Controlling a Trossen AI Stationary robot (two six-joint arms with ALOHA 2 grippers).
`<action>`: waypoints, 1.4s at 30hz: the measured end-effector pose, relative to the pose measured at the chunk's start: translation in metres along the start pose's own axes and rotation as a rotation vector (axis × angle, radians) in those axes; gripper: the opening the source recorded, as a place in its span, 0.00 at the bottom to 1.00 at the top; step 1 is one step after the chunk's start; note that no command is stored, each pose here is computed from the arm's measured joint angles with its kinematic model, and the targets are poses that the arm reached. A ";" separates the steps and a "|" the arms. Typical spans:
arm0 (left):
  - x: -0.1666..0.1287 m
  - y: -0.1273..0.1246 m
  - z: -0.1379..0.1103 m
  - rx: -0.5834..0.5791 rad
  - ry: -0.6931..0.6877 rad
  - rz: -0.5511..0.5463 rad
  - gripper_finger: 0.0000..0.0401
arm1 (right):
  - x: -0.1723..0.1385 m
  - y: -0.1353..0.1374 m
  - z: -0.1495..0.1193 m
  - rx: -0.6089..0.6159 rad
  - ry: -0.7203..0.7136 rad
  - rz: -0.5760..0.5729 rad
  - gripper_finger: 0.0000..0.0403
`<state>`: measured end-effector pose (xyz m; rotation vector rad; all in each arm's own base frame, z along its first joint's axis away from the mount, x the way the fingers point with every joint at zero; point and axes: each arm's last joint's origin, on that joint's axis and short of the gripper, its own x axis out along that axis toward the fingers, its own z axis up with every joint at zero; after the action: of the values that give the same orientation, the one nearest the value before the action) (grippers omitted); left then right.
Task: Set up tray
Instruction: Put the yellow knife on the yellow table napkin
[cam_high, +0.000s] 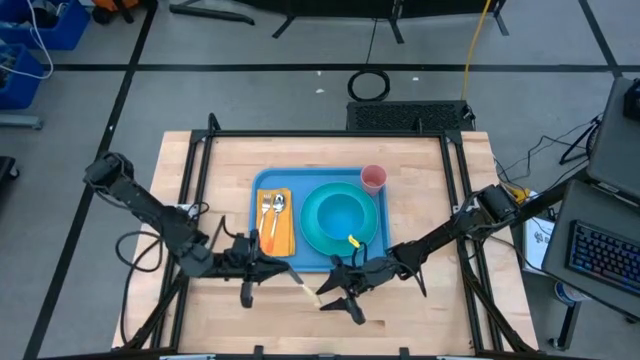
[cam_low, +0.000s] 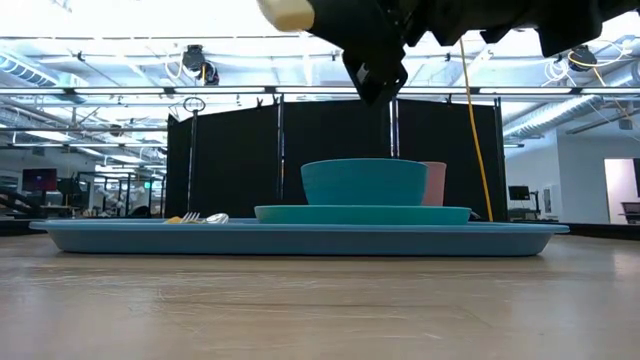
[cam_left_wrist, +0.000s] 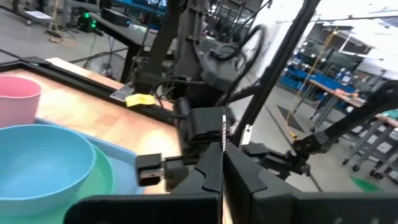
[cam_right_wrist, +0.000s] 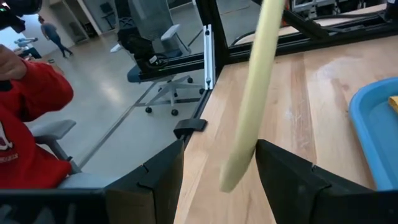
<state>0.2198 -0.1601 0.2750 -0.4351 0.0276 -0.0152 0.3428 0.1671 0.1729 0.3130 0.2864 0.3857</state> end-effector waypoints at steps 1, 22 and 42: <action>0.002 0.002 0.001 0.001 0.002 0.004 0.00 | 0.000 0.000 0.000 0.006 0.001 0.000 0.48; 0.015 0.019 0.010 -0.012 -0.003 -0.015 0.00 | 0.000 -0.003 -0.002 0.039 0.024 -0.020 0.48; 0.016 0.018 0.011 -0.007 -0.009 -0.016 0.00 | 0.000 -0.008 -0.003 0.039 0.043 -0.041 0.23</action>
<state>0.2358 -0.1391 0.2768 -0.4428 0.0151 -0.0286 0.3444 0.1607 0.1676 0.3372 0.3426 0.3473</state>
